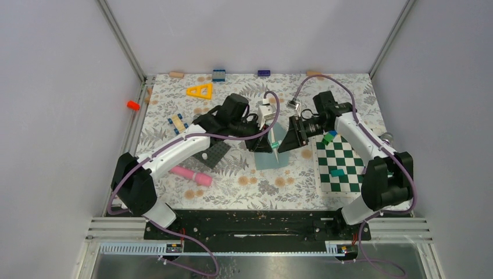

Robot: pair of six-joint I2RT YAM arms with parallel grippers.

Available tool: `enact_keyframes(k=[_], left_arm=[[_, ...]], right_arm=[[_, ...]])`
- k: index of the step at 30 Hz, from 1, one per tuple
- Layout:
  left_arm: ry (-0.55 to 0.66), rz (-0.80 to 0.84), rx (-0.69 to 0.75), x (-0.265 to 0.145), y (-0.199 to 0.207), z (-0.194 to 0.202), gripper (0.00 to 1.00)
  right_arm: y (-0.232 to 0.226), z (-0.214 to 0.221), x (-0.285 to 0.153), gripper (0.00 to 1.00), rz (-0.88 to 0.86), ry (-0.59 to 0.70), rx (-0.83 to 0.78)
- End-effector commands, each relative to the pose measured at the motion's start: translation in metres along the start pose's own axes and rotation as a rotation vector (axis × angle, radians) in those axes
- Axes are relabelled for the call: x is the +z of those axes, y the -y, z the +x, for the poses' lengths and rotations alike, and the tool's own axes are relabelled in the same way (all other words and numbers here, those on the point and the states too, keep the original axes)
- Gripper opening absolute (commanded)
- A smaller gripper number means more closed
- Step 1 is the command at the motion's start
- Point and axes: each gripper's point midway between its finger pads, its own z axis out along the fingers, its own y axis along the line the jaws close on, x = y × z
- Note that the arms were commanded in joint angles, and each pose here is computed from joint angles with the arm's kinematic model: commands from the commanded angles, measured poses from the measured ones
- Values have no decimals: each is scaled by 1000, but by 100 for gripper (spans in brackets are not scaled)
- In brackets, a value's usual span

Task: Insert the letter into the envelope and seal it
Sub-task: Unscrew the solid glue.

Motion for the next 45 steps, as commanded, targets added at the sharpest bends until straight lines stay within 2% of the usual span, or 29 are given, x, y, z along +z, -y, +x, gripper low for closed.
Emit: enact_keyframes(k=[1,4,7,9,12,14,16,19,25,30,34,35,40,45], left_arm=[[35,134,20,0,22,-16,11],[-6,287,-23,4,40,-8,12],[-25,374,-53,7,49,-4,12],[-31,420,-68,7,54,-1,12],[-34,461,-80,6,59,-1,12],[-34,474,-85,5,61,-1,13],[-34,493,-93,5,63,-1,13],[-35,536,-110,4,67,0,14],[-41,538,-114,7,67,3,15],[-48,531,-118,9,66,5,15],[-51,523,-113,10,65,6,15],[-51,523,-113,10,65,6,15],[-52,519,-111,10,65,5,15],[-53,516,-105,10,66,5,15]], right_arm=[[-26,8,-24,74,60,23,-401],[-22,22,-35,79,144,18,-724],[-22,31,-40,82,183,50,-1047],[-26,36,-42,89,209,78,-1249],[-25,40,-39,99,238,134,-1493],[-25,38,-36,99,246,192,-1580],[-24,41,-32,98,214,209,-1593],[-23,40,-28,90,186,220,-1611],[-28,39,-26,84,159,264,-1610],[-34,43,-23,70,107,275,-1601],[-41,47,-21,50,49,285,-1577],[-41,48,-21,48,44,285,-1574],[-38,51,-17,46,34,277,-1565],[-37,53,-13,40,17,266,-1557]])
